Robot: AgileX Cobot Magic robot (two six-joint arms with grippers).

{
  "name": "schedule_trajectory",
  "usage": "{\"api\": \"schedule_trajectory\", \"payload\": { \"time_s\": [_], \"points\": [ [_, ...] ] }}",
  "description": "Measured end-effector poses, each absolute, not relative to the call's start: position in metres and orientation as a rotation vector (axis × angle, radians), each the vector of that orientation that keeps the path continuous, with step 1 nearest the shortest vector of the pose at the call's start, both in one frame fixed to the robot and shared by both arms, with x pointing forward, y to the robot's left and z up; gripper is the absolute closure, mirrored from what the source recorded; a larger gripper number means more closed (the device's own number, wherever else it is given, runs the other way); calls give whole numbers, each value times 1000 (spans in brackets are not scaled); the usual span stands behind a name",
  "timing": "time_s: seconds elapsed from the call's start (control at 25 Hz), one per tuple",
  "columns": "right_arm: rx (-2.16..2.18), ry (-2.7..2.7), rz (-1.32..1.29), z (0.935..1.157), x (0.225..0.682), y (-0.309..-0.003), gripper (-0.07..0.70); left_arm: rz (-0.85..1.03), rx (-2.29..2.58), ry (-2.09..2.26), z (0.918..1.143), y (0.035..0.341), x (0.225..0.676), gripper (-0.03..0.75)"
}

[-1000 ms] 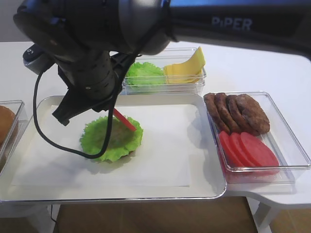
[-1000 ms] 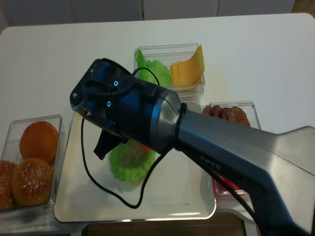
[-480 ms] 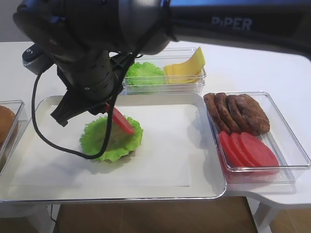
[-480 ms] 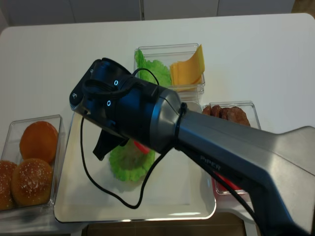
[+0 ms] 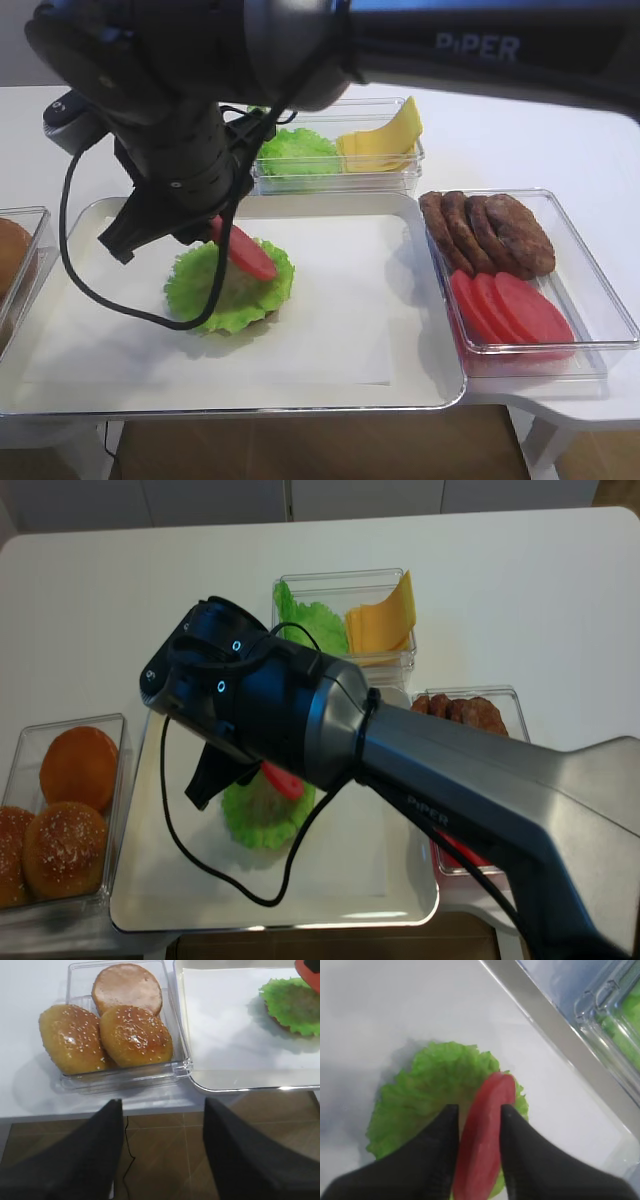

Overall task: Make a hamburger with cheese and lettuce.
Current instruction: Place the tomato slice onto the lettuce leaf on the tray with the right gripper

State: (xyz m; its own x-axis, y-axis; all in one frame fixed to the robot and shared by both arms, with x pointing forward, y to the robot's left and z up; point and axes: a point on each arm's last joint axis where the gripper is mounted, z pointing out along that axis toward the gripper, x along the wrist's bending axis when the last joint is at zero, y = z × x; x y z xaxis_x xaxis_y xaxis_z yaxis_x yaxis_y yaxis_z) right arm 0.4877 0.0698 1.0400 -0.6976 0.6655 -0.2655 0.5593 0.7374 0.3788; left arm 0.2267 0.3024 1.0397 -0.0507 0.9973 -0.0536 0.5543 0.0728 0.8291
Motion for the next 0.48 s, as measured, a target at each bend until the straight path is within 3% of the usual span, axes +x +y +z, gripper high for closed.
{"api": "schedule_trajectory", "payload": {
  "time_s": [0.48],
  "points": [
    [985,2597,395,1039,484,72,393,844,1557,1686,1040,302,227,334]
  ]
}}
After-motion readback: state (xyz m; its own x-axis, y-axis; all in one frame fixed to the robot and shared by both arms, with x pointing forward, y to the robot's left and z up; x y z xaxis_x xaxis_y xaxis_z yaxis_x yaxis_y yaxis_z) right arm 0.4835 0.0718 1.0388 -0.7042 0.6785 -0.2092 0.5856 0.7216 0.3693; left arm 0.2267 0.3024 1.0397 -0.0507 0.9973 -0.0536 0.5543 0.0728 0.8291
